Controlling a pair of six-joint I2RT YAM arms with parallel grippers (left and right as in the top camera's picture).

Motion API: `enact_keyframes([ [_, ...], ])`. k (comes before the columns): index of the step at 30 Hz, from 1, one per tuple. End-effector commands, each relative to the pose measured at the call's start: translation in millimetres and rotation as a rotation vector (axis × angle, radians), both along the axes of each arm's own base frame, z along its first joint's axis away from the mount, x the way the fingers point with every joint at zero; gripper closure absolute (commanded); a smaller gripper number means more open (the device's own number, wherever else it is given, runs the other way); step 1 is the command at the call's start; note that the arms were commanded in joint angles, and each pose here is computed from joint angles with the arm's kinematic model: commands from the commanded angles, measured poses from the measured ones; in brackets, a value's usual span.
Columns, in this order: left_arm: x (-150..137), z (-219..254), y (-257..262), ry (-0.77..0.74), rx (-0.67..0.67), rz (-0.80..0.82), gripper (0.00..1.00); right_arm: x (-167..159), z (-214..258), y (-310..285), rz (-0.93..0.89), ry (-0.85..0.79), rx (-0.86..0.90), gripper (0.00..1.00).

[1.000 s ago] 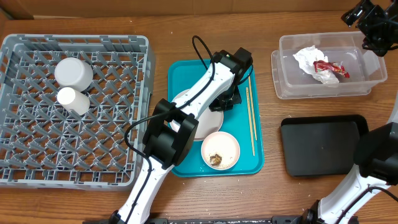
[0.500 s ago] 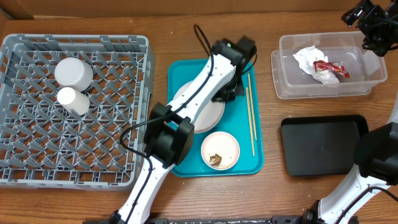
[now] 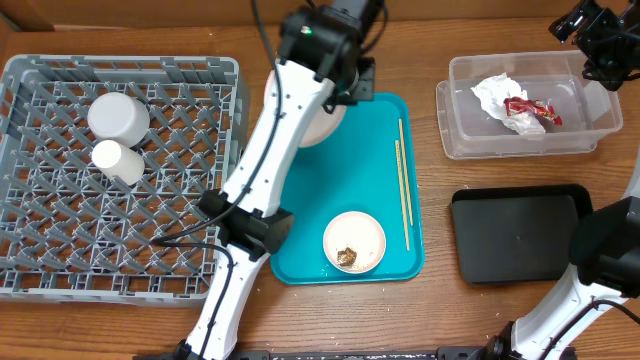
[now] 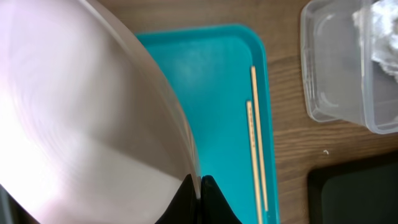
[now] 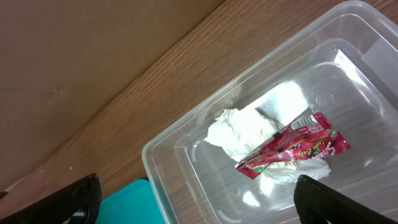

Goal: Sort waste into correct bins and load items into the dishwasher
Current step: 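Lift the white plate with the left gripper and carry it to the rack, then stand the plate upright at the rack's right edge and open the left gripper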

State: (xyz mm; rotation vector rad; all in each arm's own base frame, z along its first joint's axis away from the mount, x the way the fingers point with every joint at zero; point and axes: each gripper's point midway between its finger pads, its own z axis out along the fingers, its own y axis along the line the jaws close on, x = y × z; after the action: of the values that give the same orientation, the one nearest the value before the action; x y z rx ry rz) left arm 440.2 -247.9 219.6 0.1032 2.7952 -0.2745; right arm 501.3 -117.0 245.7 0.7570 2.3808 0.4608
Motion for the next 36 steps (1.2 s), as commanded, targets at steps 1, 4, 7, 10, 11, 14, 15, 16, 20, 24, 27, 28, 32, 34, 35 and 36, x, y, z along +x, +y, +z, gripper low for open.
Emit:
enact_keyframes([
  [1,8.5,32.8,24.8,-0.110,0.017,-0.137,0.96,-4.9,26.5,3.1,-0.002,-0.054,-0.019,0.00],
  [4,15.4,47.9,50.6,-0.157,0.040,-0.160,0.96,-4.9,26.5,3.1,-0.001,-0.054,-0.020,0.00],
  [7,22.3,63.3,82.1,-0.199,0.062,-0.153,0.96,-4.9,26.5,3.1,-0.001,-0.054,-0.020,0.00],
  [10,28.0,74.4,113.5,-0.236,0.092,-0.174,0.96,-4.9,26.5,3.0,-0.001,-0.054,-0.020,0.00],
  [11,28.9,76.2,118.8,-0.240,0.077,-0.189,0.96,-4.9,26.5,3.1,-0.001,-0.054,-0.020,0.00],
  [14,26.5,83.4,116.7,-0.255,-0.074,-0.316,0.96,-4.9,26.5,3.1,-0.001,-0.054,-0.020,0.00],
  [15,25.0,87.4,115.8,-0.266,-0.142,-0.365,0.96,-4.9,26.5,3.0,-0.002,-0.054,-0.020,0.00],
  [16,24.3,90.9,117.1,-0.275,-0.196,-0.391,0.96,-4.9,26.5,3.1,-0.001,-0.054,-0.020,0.00],
  [20,25.9,108.5,141.7,-0.313,-0.367,-0.381,0.96,-4.9,26.5,3.1,-0.001,-0.054,-0.020,0.00],
  [24,25.8,130.0,175.1,-0.364,-0.530,-0.341,0.96,-4.9,26.5,3.1,-0.001,-0.054,-0.020,0.00],
  [27,22.2,148.5,196.4,-0.410,-0.651,-0.324,0.96,-4.9,26.5,3.1,-0.001,-0.054,-0.020,0.00],
  [28,21.3,152.9,203.2,-0.422,-0.678,-0.316,0.96,-4.9,26.5,3.0,-0.002,-0.054,-0.020,0.00],
  [32,21.8,154.0,227.6,-0.420,-0.747,-0.260,0.96,-4.9,26.5,3.1,-0.001,-0.054,-0.020,0.00],
  [34,24.9,143.1,234.7,-0.383,-0.764,-0.225,0.96,-4.9,26.5,3.1,-0.001,-0.054,-0.020,0.00],
  [35,26.6,135.6,236.7,-0.357,-0.776,-0.209,0.96,-4.9,26.5,3.1,-0.001,-0.054,-0.020,0.00],
  [36,28.0,127.9,237.4,-0.330,-0.788,-0.195,0.96,-4.9,26.5,3.1,-0.001,-0.054,-0.020,0.00],
])
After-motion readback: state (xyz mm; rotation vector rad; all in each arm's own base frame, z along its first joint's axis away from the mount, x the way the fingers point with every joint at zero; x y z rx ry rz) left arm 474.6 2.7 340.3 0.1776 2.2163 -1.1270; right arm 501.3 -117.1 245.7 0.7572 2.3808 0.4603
